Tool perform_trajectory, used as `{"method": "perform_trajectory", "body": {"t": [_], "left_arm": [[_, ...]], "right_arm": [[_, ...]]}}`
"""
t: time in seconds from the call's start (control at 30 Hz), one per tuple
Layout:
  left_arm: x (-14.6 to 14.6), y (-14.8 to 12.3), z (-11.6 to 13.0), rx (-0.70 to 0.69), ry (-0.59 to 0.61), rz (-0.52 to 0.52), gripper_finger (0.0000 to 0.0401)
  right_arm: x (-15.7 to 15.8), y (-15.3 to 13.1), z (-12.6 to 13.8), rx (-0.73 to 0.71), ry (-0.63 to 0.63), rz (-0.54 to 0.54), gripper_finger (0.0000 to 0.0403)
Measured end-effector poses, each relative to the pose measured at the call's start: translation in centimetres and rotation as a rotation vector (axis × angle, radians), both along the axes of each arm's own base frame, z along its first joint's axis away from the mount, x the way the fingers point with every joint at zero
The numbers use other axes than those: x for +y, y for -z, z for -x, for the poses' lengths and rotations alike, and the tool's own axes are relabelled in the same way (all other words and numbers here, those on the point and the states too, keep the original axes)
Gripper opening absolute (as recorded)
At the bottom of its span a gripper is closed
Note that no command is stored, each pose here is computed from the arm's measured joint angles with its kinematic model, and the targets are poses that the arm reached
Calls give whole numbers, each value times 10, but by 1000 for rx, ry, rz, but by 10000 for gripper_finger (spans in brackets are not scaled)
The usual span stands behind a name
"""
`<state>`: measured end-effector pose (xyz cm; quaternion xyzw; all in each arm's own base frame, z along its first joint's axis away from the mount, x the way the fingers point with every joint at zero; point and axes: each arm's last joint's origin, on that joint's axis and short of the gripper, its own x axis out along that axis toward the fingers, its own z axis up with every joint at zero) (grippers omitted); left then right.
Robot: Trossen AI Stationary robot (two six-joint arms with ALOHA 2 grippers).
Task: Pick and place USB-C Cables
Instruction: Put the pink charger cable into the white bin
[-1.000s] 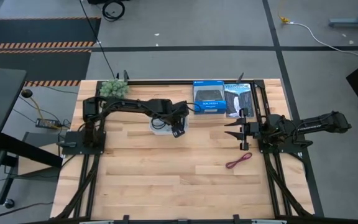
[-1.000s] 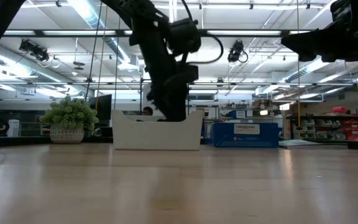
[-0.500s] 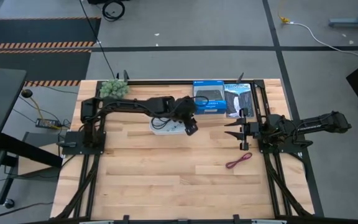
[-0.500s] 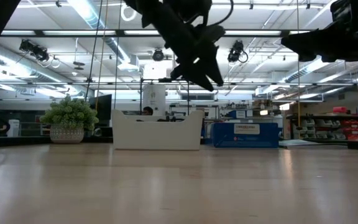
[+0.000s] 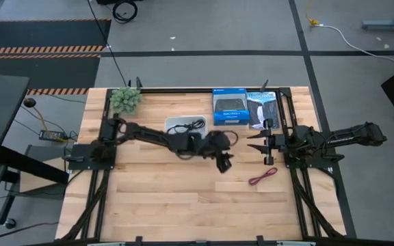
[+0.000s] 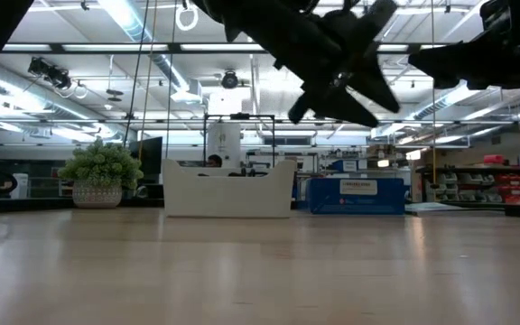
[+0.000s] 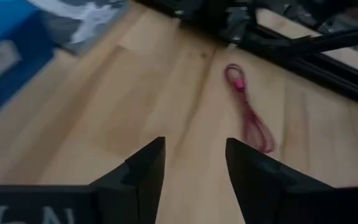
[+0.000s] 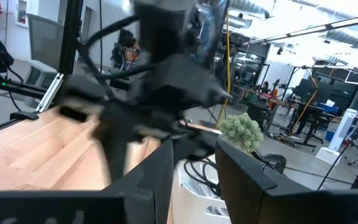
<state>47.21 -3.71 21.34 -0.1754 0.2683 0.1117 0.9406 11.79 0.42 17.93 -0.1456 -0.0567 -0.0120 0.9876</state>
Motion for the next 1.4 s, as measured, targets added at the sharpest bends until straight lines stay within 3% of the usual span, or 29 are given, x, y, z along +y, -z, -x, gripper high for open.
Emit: {"method": "perform_trajectory", "body": {"t": [0.23, 0.53, 0.73, 0.93, 1.13, 1.4], "left_arm": [[-46, 18, -27, -72, 58, -36, 176], [-86, 37, -70, -117, 141, -247, 176], [-89, 64, -86, -102, 175, -264, 182], [-84, 79, -89, -88, 183, -228, 234], [-82, 85, -91, -102, 273, -320, 279], [-79, 97, -97, -173, 293, -380, 284]], "right_arm": [[0, 0, 0, 1, 1, 0, 128], [0, 0, 0, 0, 3, 0, 128], [0, 0, 0, -3, 3, 0, 128], [0, 0, 0, -3, 2, 0, 128], [0, 0, 0, -3, 2, 0, 128], [0, 0, 0, -2, 2, 0, 128]]}}
